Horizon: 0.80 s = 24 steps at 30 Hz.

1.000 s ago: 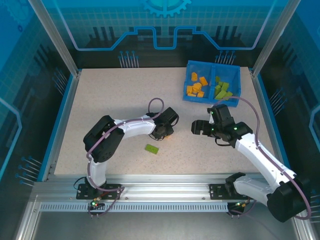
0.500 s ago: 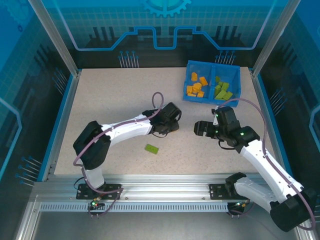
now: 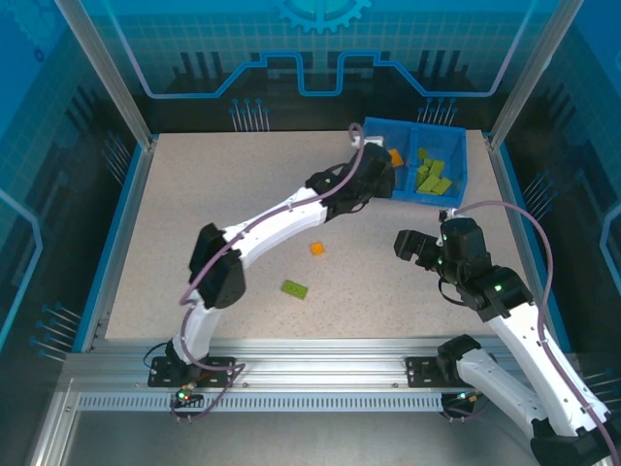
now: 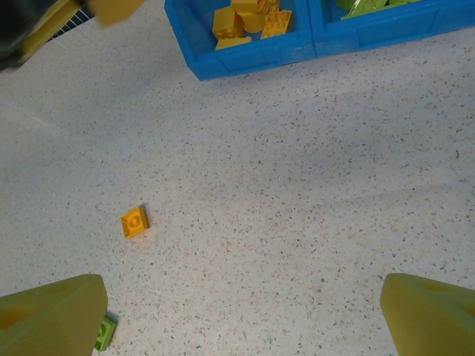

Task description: Sort the legos into containers by color

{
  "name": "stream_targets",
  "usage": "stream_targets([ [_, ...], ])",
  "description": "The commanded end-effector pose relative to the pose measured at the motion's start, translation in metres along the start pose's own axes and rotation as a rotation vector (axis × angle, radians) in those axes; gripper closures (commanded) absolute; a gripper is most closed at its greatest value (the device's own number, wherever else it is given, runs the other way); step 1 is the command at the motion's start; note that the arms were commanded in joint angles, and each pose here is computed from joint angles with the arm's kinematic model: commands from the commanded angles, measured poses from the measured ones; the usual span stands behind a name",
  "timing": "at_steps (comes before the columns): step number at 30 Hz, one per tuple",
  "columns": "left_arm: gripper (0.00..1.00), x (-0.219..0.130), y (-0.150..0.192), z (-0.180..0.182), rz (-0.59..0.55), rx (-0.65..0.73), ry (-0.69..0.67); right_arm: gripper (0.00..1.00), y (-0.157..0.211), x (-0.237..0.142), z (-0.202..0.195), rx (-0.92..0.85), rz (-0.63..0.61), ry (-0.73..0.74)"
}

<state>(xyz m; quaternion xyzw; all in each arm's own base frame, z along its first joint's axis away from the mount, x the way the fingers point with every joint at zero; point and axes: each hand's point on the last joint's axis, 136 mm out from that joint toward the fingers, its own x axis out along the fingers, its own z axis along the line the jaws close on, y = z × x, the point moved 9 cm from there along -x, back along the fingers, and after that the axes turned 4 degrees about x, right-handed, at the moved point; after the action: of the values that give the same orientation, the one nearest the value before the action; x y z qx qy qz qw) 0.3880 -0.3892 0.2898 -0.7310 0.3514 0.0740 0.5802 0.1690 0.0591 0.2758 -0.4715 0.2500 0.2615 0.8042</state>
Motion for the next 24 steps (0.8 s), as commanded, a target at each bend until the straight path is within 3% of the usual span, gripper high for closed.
stream_targets([
  [1, 0.82, 0.03, -0.008, 0.0, -0.053, 0.119, -0.045, 0.04, -0.002, -0.005, -0.004, 0.034, -0.006, 0.03],
  [13, 0.75, 0.122, -0.012, 0.027, -0.256, 0.112, -0.109, 0.03, 0.01, -0.011, -0.009, 0.059, 0.019, -0.012],
  [15, 0.67, 0.127, -0.014, 0.03, -0.272, 0.093, -0.111, 0.03, 0.011, -0.012, -0.01, 0.061, 0.024, -0.017],
  [18, 0.45, 0.124, -0.02, 0.029, -0.3, 0.081, -0.11, 0.03, 0.014, -0.015, -0.012, 0.067, 0.032, -0.017],
  [24, 0.29, 0.09, -0.047, 0.019, -0.323, 0.047, -0.086, 0.03, 0.019, -0.017, -0.015, 0.084, 0.034, -0.021],
])
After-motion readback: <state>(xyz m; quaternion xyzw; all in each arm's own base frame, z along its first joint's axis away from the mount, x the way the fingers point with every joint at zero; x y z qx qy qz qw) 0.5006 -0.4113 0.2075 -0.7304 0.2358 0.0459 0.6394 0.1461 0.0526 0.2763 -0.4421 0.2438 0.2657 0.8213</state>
